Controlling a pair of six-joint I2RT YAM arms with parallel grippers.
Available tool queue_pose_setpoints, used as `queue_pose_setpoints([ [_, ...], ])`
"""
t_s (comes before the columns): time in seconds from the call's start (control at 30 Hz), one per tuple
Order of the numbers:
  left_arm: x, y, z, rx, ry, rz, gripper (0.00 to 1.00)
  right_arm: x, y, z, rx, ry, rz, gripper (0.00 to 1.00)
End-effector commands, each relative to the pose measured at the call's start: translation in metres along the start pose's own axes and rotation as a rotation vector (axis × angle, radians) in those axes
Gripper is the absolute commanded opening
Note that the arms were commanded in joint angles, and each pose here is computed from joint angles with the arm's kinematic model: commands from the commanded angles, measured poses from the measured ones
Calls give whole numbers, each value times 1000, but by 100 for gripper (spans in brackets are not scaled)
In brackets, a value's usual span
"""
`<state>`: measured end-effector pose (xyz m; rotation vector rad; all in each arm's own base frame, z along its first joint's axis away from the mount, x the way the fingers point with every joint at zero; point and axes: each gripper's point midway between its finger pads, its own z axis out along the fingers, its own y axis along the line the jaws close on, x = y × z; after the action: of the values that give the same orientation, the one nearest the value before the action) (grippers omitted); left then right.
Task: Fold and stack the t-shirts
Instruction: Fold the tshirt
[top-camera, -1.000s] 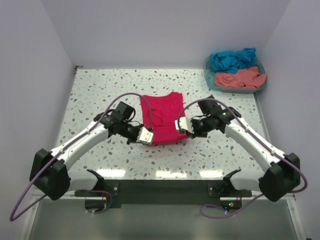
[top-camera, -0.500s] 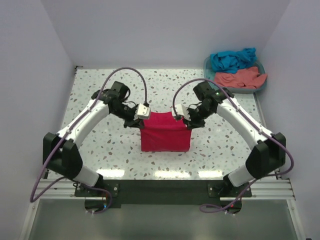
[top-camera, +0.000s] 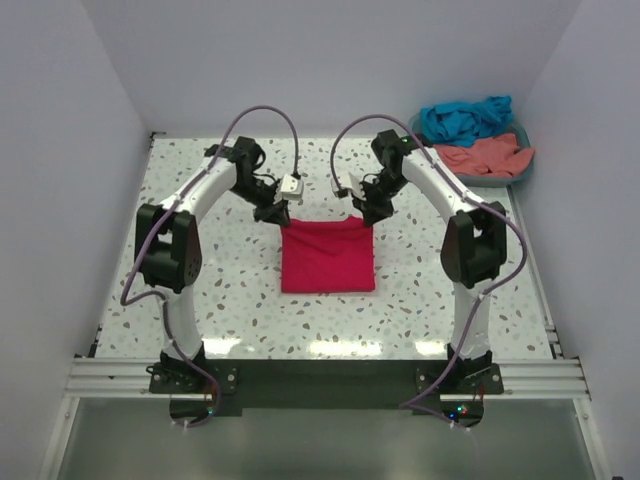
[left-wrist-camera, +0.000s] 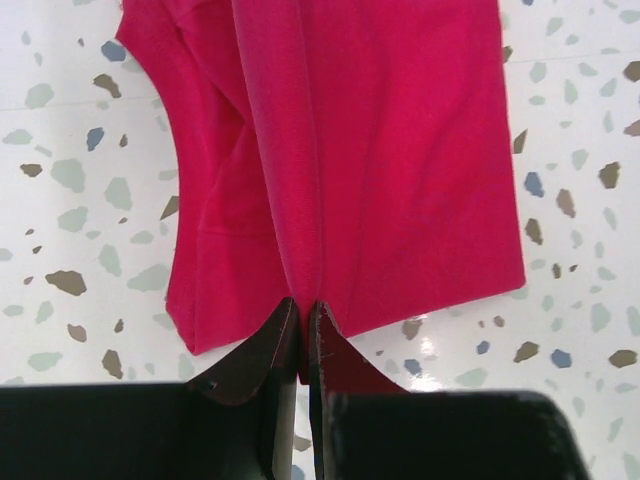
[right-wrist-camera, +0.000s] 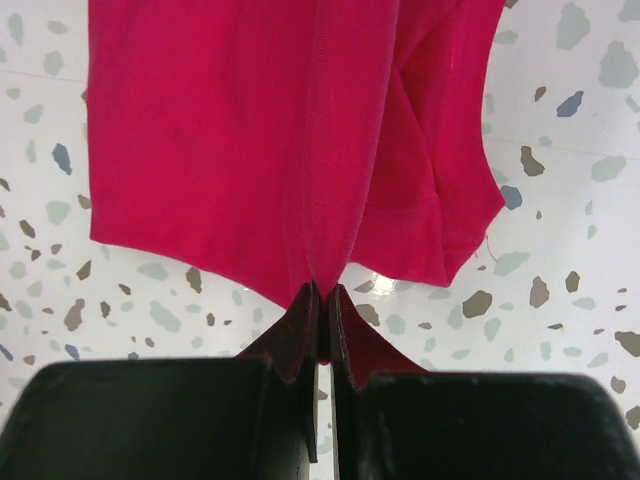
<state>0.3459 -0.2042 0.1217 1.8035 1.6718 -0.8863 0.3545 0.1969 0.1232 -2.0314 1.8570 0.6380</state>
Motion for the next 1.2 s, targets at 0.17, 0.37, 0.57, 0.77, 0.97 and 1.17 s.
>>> queue_pose_setpoints([
  [0.17,18,54,18,-3,-17,-13,0,19,-44,32,-3,12,-1,0],
  [0.37,57,70,48,-19,18,-127,0,39,-66,68,-16,34,73,0],
  [0.57,70,45,55,16,27,-175,0,45,-34,76,-84,28,165,0],
  [0.77,59,-15,48,75,-24,-193,0,40,36,87,-157,-15,255,0],
  [0.97,29,-64,30,54,-130,-160,35,2,77,65,-179,-119,423,41],
  [1.17,-21,-31,23,-94,-212,-32,49,-41,55,31,-115,-354,756,45],
])
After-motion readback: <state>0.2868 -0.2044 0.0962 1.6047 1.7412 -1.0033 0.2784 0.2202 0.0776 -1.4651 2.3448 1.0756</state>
